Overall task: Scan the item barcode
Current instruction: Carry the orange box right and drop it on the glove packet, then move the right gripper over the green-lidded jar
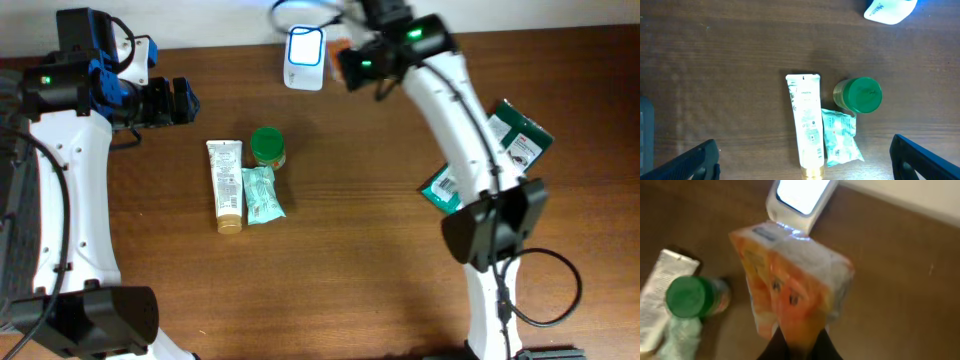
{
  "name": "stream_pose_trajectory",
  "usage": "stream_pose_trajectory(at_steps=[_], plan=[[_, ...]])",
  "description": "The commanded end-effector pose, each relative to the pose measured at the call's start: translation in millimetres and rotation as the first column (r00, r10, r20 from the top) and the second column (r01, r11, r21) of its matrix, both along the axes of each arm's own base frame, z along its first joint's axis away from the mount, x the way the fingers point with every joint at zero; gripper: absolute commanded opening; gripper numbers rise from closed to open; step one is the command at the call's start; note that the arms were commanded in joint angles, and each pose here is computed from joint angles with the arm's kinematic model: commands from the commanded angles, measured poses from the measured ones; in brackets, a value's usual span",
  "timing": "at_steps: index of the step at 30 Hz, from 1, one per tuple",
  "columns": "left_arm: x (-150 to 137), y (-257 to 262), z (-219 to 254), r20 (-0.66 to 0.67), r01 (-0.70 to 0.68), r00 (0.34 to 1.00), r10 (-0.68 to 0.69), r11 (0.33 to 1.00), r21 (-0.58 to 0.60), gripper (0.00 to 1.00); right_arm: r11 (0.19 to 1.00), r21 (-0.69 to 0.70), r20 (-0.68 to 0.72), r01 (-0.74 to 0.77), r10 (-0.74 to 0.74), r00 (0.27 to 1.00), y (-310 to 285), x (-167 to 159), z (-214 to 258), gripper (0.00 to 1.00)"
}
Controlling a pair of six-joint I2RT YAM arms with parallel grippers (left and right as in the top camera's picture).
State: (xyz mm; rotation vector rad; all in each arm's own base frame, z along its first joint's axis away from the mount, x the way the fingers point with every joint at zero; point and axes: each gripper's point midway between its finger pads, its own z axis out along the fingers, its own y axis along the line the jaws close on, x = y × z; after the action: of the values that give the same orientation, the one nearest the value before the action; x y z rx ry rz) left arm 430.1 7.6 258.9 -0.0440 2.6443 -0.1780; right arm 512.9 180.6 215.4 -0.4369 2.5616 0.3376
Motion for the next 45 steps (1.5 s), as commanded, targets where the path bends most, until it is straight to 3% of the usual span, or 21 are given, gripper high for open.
stream_pose_trajectory(at_steps=[1,3,8,12,20,22,25,27,30,33,39,41,45], plan=[[1.4,2.1,7.2,0.023,0.006,1.000,-0.006,1.000,0.008,0.99,0.966,0.250,-0.176,0.068,-0.024,0.984,-19.7,-32.1,25.7,0.04],[1.4,2.1,7.2,0.023,0.006,1.000,-0.006,1.000,0.008,0.99,0.951,0.255,-0.317,0.176,-0.090,0.944,-60.0,-50.2,16.3,0.04],[1.4,2.2,7.2,0.023,0.006,1.000,-0.006,1.000,0.008,0.99,0.909,0.036,-0.485,0.415,-0.348,0.803,-150.7,-75.9,-17.8,0.04],[1.4,2.0,7.2,0.023,0.006,1.000,-0.006,1.000,0.008,0.99,0.748,-0.269,-0.476,0.607,-0.651,0.592,-219.1,-92.9,-63.7,0.04],[1.4,1.9,7.2,0.023,0.006,1.000,-0.006,1.000,0.008,0.99,0.708,-0.351,-0.551,0.612,-0.685,0.477,-241.0,-119.1,-153.8,0.05],[1.4,2.0,7.2,0.023,0.006,1.000,-0.006,1.000,0.008,0.99,0.706,-0.361,-0.562,0.609,-0.686,0.463,-242.3,-124.9,-160.7,0.17],[1.4,2.2,7.2,0.023,0.006,1.000,-0.006,1.000,0.008,0.99,0.713,-0.360,-0.563,0.602,-0.680,0.469,-243.0,-125.4,-160.9,0.38],[1.4,2.1,7.2,0.023,0.006,1.000,-0.006,1.000,0.008,0.99,0.717,-0.358,-0.564,0.598,-0.677,0.474,-243.0,-125.2,-160.9,0.44],[1.4,2.2,7.2,0.023,0.006,1.000,-0.006,1.000,0.008,0.99,0.720,-0.352,-0.556,0.597,-0.675,0.486,-240.7,-121.4,-157.9,0.64],[1.4,2.2,7.2,0.023,0.006,1.000,-0.006,1.000,0.008,0.99,0.755,-0.321,-0.518,0.572,-0.646,0.561,-228.8,-103.3,-135.2,0.75],[1.4,2.1,7.2,0.023,0.006,1.000,-0.006,1.000,0.008,0.99,0.846,-0.221,-0.390,0.485,-0.532,0.752,-174.4,-61.8,-71.9,0.88],[1.4,1.9,7.2,0.023,0.006,1.000,-0.006,1.000,0.008,0.99,0.881,-0.182,-0.350,0.436,-0.472,0.809,-140.6,-50.3,-64.8,0.98],[1.4,2.2,7.2,0.023,0.006,1.000,-0.006,1.000,0.008,0.99,0.933,-0.096,-0.305,0.347,-0.360,0.882,-82.4,-36.3,-62.7,0.98]])
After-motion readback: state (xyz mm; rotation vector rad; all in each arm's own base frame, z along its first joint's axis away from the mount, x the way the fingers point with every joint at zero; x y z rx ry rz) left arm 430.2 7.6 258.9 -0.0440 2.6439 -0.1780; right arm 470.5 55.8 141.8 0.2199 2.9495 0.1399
